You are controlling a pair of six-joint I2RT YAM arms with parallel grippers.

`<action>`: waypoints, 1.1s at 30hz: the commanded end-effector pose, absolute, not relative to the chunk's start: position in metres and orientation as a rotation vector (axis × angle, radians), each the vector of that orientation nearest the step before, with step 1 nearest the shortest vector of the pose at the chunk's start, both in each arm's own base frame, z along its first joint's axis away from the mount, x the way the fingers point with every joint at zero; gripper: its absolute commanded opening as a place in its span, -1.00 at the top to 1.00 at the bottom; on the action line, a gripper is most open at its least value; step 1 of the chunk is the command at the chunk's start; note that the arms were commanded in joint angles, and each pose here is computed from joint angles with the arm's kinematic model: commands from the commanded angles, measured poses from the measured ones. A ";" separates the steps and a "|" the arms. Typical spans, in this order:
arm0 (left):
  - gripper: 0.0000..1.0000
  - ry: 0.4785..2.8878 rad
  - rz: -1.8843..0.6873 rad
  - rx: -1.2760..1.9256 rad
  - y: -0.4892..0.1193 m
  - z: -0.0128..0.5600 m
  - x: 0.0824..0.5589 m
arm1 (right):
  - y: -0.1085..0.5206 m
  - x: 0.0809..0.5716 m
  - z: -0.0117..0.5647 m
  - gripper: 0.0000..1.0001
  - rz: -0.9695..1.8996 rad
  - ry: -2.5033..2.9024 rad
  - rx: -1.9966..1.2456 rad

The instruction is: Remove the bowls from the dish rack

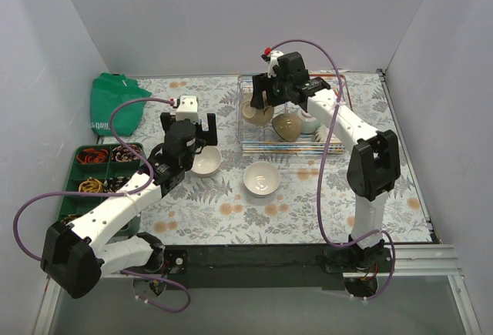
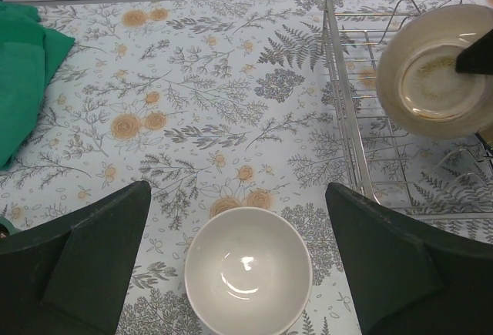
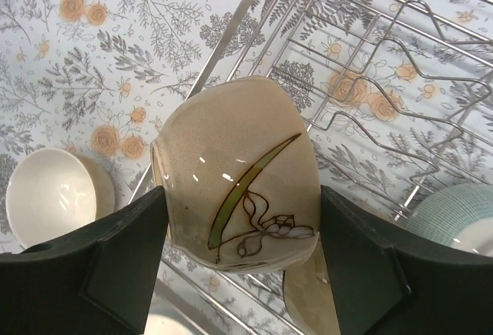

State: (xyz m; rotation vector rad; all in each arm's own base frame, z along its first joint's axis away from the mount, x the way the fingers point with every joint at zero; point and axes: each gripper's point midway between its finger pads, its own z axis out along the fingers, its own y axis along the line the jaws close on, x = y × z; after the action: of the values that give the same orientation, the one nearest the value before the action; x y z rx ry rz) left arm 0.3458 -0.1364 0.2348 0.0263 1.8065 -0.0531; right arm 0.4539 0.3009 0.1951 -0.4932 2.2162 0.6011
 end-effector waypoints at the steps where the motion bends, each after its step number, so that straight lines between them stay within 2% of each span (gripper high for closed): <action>1: -0.96 1.762 -0.091 -0.013 -0.134 0.260 0.346 | 0.297 0.445 0.287 0.97 0.591 1.925 -0.599; 9: -0.96 1.752 -0.150 -0.023 -0.137 0.273 0.340 | 0.290 0.411 0.300 0.97 0.406 1.769 -0.816; 15: -0.96 1.727 -0.213 -0.055 -0.137 0.285 0.331 | 0.299 0.369 0.317 0.97 0.193 1.579 -0.986; 19: -0.96 1.779 -0.239 -0.081 -0.137 0.286 0.324 | 0.313 0.327 0.306 0.97 0.056 1.447 -1.086; 22: -0.96 1.799 -0.264 -0.103 -0.135 0.292 0.315 | 0.313 0.304 0.325 0.97 -0.048 1.310 -1.067; 27: -0.96 1.876 -0.273 -0.163 -0.128 0.288 0.302 | 0.305 0.271 0.305 0.97 -0.202 1.210 -1.078; 33: -0.96 1.971 -0.455 -0.176 -0.154 0.287 0.289 | 0.299 0.244 0.299 0.97 -0.426 1.017 -1.034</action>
State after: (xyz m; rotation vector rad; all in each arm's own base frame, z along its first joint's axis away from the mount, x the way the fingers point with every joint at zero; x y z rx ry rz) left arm 0.3053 -0.1395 0.2858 -0.1552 1.8891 -0.3209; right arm 0.2390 0.3181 0.2227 -1.3535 1.1931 -0.2338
